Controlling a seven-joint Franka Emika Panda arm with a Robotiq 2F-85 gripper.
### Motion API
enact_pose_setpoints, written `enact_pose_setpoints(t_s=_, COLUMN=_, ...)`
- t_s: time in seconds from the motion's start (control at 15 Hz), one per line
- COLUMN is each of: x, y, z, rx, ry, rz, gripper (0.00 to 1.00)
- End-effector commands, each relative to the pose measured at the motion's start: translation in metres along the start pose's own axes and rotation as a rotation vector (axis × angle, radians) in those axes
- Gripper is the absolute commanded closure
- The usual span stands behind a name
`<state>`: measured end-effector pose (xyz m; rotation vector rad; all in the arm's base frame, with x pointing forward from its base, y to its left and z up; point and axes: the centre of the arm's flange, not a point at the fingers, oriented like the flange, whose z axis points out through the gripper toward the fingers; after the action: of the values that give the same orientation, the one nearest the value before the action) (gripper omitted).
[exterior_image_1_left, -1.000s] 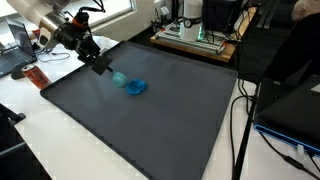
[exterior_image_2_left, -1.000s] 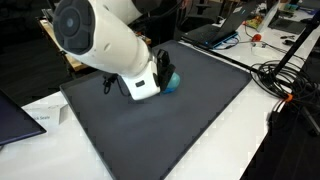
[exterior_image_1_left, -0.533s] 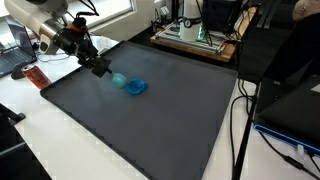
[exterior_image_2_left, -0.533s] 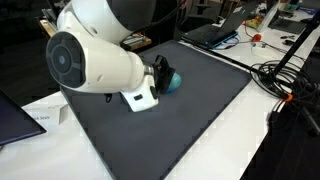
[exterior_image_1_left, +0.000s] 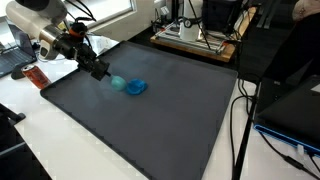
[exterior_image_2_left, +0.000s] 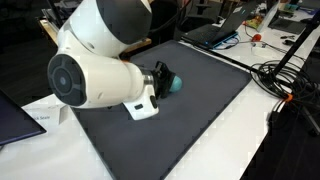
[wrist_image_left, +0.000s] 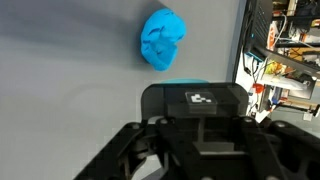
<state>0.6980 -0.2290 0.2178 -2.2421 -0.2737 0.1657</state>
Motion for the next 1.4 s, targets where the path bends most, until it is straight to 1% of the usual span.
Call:
enact_pose_setpoints(t_s=0.0, x=0.005, y=-0.009, z=-0.017, rx=0.0, ry=0.023, rz=0.02, gripper=0.78)
enact_pose_setpoints(t_s=0.33, x=-0.01, y=-0.04, z=-0.024, rx=-0.092, ry=0.04, rz=0.064, gripper=0.78)
enact_pose_setpoints(t_s=0.73, x=-0.011, y=-0.085, z=-0.031, rx=-0.236, ry=0.057, rz=0.15, gripper=0.78)
enact_pose_setpoints(t_s=1.13, x=-0.011, y=-0.121, z=-0.015, rx=-0.392, ry=0.051, rz=0.245, gripper=0.78)
enact_pose_setpoints(t_s=1.33, x=-0.016, y=-0.137, z=-0.005, rx=-0.457, ry=0.049, rz=0.297, gripper=0.78)
